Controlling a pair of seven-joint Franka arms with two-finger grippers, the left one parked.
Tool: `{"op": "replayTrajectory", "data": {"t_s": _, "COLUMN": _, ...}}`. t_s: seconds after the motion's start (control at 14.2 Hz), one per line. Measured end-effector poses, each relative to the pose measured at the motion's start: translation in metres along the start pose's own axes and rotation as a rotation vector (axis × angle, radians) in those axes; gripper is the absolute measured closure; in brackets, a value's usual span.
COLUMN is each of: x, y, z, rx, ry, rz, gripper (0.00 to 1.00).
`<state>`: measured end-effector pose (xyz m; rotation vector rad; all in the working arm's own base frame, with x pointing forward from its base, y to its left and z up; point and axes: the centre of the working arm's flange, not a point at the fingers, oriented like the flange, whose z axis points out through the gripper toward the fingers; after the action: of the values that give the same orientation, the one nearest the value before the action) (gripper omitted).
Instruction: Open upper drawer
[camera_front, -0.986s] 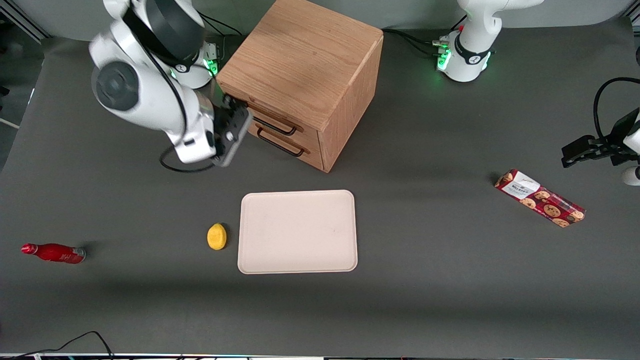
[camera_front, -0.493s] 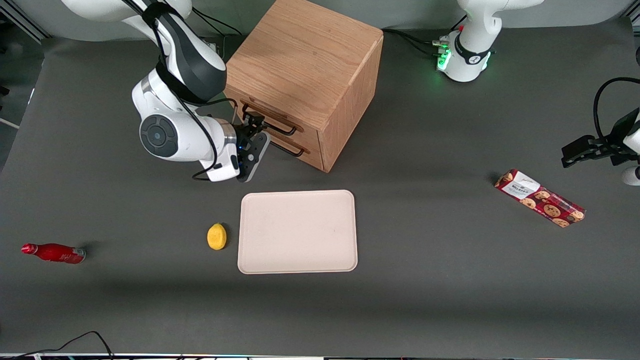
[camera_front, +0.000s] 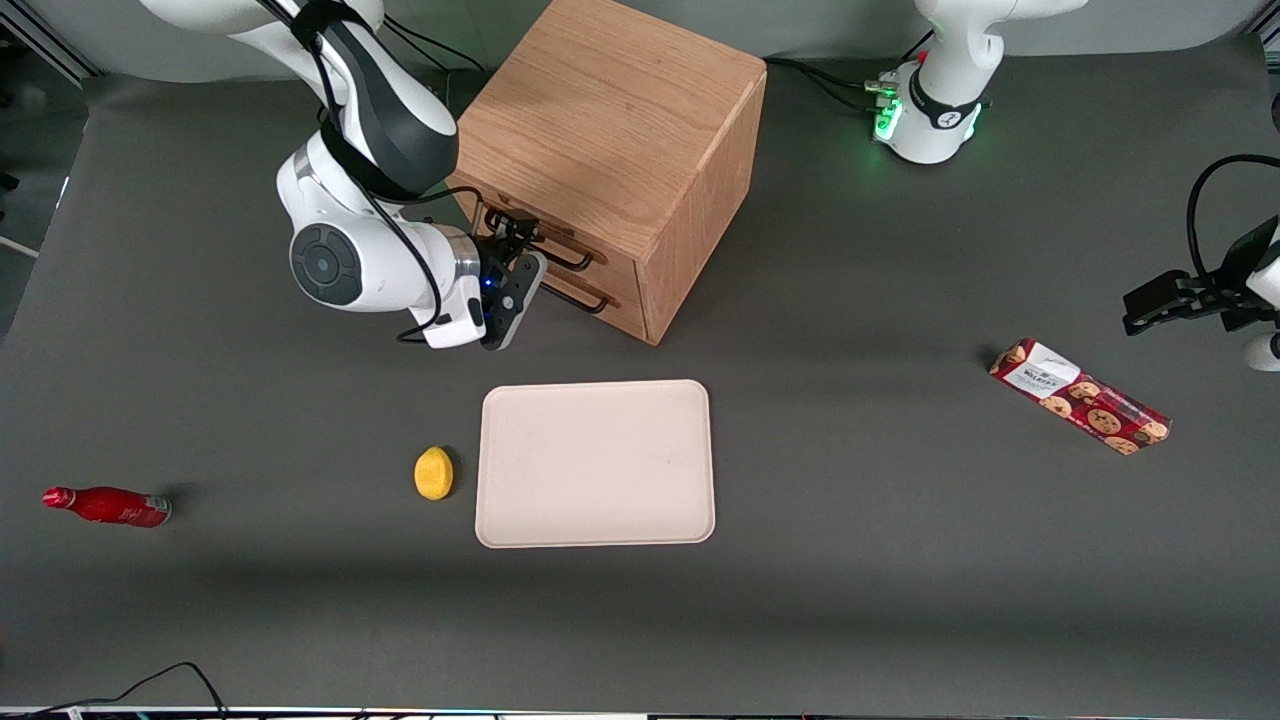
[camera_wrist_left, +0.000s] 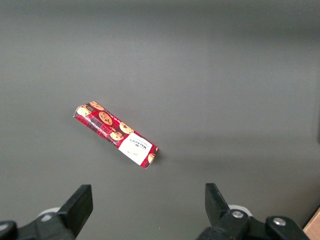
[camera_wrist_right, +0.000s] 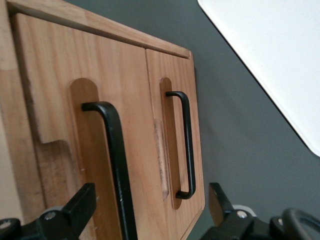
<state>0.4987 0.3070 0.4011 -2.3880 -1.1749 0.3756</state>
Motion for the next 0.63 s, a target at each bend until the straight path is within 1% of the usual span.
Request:
{"op": "replayTrajectory", "data": {"t_s": 0.35, "x": -0.003, "y": 0.005, "z": 0.015, "rx": -0.022, "ry": 0.023, "rz": 0.014, "gripper": 0.00}}
{"op": "replayTrajectory", "data": {"t_s": 0.63, "x": -0.003, "y": 0.004, "z": 0.029, "rx": -0.030, "ry": 0.035, "rz": 0.015, "gripper": 0.00}}
